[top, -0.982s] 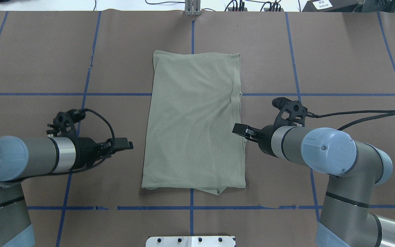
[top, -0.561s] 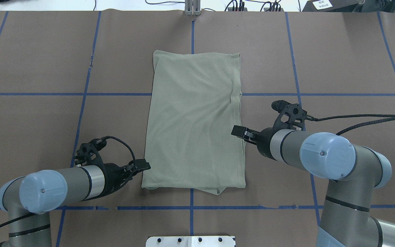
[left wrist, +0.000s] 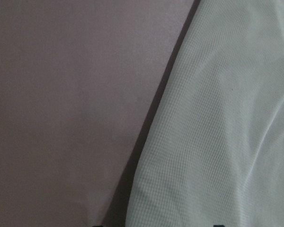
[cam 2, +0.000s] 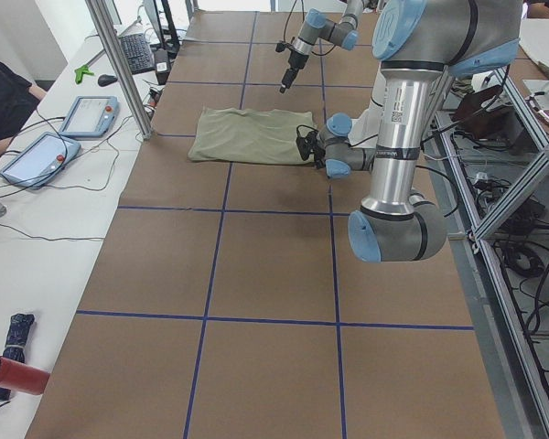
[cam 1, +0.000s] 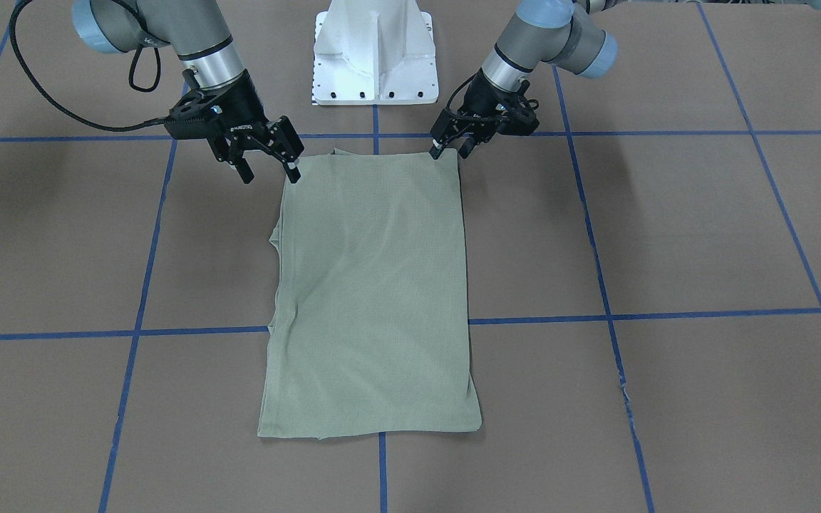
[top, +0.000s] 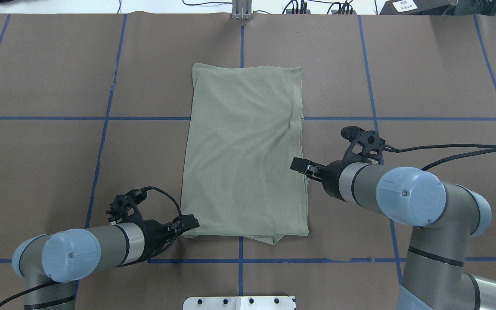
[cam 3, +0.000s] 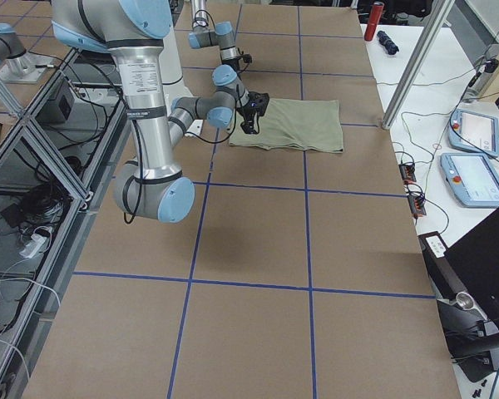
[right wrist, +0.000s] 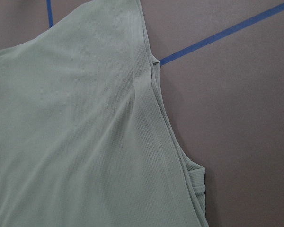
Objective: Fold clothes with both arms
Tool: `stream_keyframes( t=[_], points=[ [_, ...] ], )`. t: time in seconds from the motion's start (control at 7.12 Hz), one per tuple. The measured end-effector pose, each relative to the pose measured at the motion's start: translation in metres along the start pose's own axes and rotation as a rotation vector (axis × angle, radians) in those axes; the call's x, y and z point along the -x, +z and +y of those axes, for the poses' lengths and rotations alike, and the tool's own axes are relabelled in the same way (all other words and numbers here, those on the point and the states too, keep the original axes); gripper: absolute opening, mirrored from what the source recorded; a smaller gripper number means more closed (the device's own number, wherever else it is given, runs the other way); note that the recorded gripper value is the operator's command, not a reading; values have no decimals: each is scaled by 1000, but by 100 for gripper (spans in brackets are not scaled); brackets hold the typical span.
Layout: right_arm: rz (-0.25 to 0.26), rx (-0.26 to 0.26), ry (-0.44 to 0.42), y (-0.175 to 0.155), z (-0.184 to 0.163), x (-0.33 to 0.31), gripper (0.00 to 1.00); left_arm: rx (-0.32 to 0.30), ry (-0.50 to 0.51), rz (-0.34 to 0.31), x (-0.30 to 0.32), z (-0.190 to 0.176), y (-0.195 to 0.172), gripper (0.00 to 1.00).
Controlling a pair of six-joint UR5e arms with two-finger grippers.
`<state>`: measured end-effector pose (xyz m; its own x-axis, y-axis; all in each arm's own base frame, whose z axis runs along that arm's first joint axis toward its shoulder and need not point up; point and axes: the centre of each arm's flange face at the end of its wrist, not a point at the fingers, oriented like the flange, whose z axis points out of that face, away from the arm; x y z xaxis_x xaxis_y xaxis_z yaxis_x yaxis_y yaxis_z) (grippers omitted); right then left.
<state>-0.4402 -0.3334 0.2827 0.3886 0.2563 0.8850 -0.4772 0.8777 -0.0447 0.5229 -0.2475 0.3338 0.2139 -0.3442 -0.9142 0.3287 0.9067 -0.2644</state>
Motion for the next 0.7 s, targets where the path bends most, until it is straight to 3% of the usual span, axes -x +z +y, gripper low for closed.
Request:
stream_keyframes(
  t=[0.28,0.7],
  points=[
    [-1,-5,-2,1,1,1,100,6,2,0,-1,4,1,64],
    [-2,-5,-4,2,2,2,100,5,-1,4,-5,5,6,59]
  ],
)
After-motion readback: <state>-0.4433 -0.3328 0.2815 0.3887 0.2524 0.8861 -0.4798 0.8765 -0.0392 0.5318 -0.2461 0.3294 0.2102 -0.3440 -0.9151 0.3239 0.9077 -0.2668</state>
